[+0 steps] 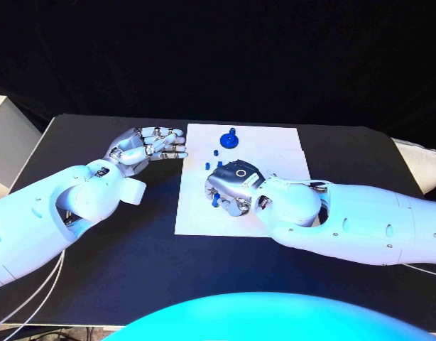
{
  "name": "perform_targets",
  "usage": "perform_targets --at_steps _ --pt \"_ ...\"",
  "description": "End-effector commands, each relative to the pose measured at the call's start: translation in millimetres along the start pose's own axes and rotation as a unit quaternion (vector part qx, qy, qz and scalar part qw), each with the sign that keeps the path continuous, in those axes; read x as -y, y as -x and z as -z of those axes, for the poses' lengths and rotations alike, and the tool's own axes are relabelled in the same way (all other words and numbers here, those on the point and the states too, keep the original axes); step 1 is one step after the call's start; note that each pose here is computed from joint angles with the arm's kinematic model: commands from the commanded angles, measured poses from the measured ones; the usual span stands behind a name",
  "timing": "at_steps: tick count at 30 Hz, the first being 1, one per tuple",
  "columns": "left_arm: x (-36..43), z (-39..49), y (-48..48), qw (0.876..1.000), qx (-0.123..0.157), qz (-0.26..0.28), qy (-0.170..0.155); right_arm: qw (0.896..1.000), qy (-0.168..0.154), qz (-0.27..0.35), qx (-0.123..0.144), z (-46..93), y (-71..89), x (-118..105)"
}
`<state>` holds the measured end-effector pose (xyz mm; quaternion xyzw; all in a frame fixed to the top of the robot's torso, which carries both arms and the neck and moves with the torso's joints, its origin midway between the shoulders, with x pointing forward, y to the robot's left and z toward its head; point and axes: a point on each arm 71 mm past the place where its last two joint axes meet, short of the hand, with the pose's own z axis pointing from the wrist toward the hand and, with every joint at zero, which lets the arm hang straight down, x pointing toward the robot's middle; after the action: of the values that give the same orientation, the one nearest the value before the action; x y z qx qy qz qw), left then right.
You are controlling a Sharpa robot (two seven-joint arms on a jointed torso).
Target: Assemble the parts on the task board
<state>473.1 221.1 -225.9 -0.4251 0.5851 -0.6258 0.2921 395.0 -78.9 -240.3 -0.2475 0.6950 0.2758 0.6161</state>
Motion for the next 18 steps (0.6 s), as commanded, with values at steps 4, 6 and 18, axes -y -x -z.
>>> perform_targets --at_steps 4,6,18 --pt "0.5 -0.3 -2.1 1.000 -0.010 0.004 -0.003 1.000 -0.004 0.011 0.010 1.5 -0.1 -1.1" --pt "0.5 -0.2 -2.1 1.000 -0.010 0.004 -0.003 1.000 -0.005 0.011 0.011 1.6 0.0 -1.2" --pt "0.2 -0.3 -2.1 1.000 -0.011 0.005 -0.002 1.000 -0.008 0.018 0.008 1.8 -1.0 0.2"
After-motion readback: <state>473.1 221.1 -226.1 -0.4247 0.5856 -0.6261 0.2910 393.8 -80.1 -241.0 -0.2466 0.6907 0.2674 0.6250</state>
